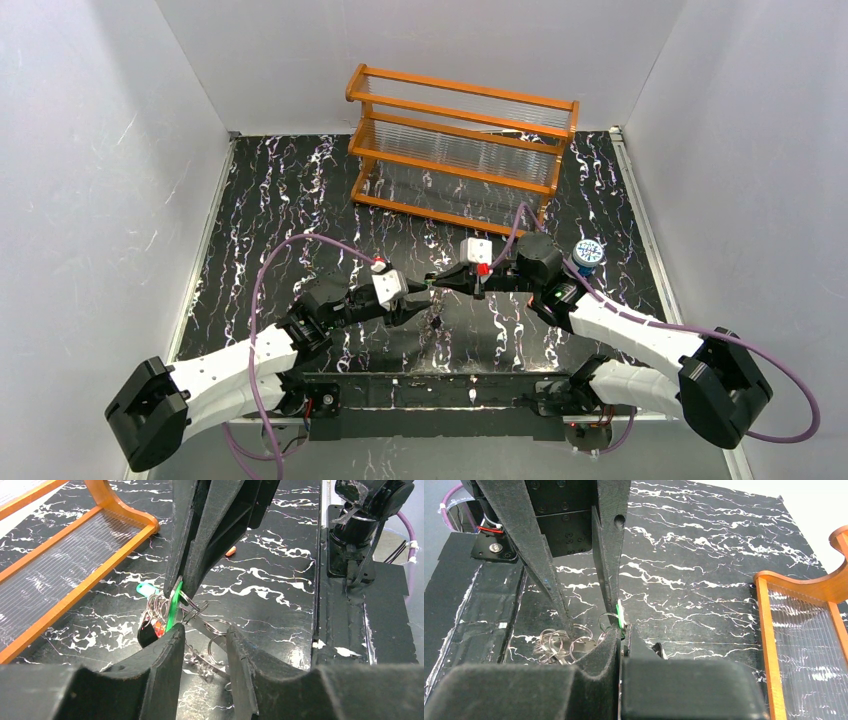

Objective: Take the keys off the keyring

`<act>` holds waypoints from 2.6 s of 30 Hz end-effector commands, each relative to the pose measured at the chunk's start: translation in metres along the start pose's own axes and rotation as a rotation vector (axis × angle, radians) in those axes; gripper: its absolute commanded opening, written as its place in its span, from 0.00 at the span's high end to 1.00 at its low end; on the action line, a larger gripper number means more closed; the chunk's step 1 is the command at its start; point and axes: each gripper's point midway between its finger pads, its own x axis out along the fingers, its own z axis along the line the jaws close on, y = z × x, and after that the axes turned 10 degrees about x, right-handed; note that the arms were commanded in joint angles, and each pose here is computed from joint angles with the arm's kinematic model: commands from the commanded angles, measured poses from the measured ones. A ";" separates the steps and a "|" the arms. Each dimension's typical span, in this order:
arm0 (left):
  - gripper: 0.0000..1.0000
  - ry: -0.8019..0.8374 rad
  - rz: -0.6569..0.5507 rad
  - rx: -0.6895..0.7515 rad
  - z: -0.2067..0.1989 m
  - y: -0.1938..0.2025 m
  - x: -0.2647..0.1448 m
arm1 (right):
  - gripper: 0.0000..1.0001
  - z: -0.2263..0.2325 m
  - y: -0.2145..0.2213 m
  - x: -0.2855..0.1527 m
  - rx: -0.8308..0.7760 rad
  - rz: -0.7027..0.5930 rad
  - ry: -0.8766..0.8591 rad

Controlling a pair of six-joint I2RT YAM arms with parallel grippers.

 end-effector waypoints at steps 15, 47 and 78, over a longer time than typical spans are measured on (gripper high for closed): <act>0.60 -0.050 -0.065 0.082 0.015 -0.018 0.004 | 0.99 0.012 -0.030 0.003 -0.013 -0.083 -0.077; 0.80 -0.127 -0.116 -0.107 0.032 -0.038 0.018 | 0.99 0.006 -0.024 0.003 -0.007 -0.066 -0.041; 1.00 -0.201 -0.067 -0.206 0.037 -0.025 0.010 | 0.99 -0.014 -0.011 -0.035 0.017 -0.007 0.237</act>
